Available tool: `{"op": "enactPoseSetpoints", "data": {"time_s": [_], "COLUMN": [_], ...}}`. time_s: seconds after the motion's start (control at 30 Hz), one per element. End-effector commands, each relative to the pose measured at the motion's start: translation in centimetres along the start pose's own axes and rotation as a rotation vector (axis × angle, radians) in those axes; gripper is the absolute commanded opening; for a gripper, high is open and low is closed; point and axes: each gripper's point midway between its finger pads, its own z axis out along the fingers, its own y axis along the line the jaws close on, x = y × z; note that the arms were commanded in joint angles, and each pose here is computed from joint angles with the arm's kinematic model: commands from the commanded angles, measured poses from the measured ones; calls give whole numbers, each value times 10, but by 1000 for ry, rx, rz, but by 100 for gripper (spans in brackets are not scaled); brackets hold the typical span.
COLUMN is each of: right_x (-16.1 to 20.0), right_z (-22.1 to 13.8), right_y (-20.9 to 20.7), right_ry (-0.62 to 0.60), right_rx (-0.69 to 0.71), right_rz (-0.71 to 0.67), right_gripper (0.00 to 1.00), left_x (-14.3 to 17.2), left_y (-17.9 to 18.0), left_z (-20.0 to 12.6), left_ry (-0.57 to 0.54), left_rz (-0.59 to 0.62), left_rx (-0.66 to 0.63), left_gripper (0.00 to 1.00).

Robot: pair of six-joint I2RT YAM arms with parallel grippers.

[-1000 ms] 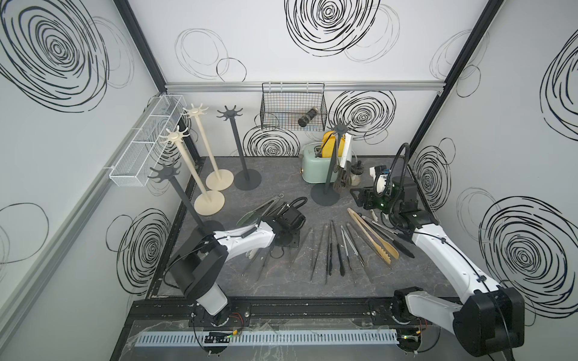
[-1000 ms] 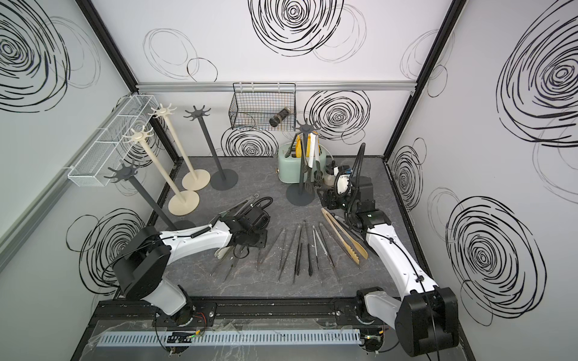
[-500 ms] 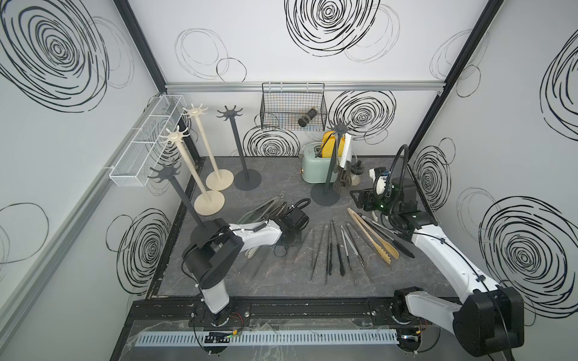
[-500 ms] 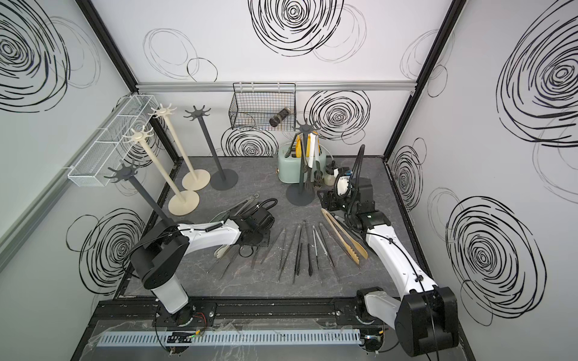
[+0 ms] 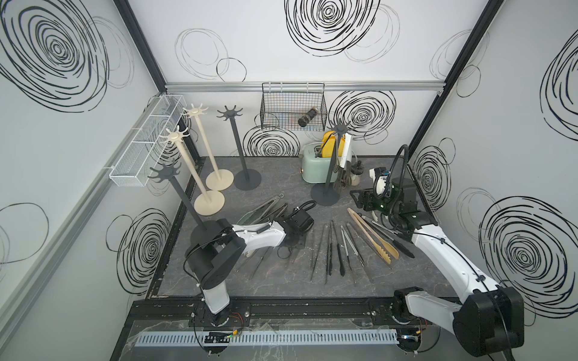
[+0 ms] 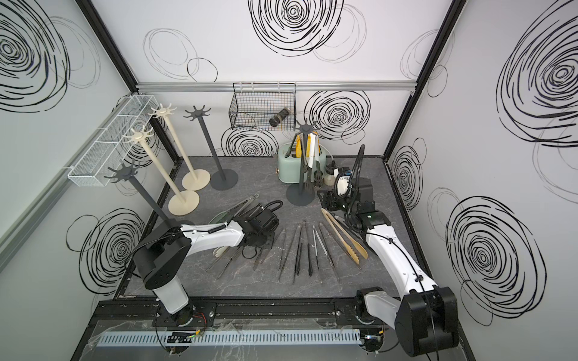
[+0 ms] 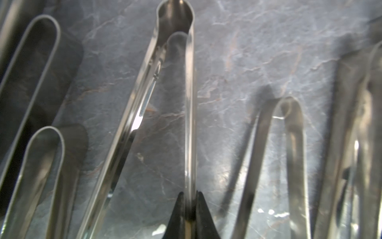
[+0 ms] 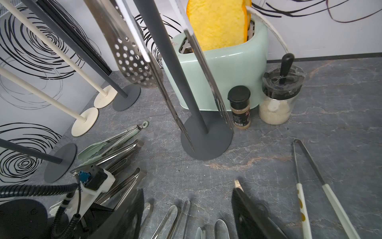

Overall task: Hang food tongs on kitchen utensil racks
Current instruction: Pick up the food tongs from the center of the board.

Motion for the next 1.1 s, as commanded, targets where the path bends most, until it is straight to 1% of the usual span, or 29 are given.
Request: {"op": "enactPoseSetpoints", "data": {"time_s": [0.0,0.2,0.47,0.63,0.77,0.83,0.97,1.07], "right_x": [-1,-1,1,6,11,13,14,15], "right_z": [-3,-3,-1,1,4,4,6,8], "right_y": [0,-2,-8,-14,-17,-19,-21,-20], "right_ry": [-14,-15,-14,-18,-12,-13,-17,-13], "right_rx": [4,13,40,64,75,80,90,87], "right_rz": [-9,-8,-4,17,35,37,39,40], "right_gripper": [70,70,70,70,70,70,70,70], "left_x": [-24,-58,-107,-145,-169,-178,-196,-206], "left_y": [-8,-8,-20,-46,-66,-76,-90,-99], "left_z": [-19,-54,-107,-157,-207,-231,-271,-291], "left_ry": [-74,-202,-446,-650,-827,-897,-997,-1041], "left_rz": [2,0,-24,-2,38,50,54,42], "left_rx": [5,-4,76,191,244,270,286,294], "left_gripper": [0,0,0,0,0,0,0,0]}}
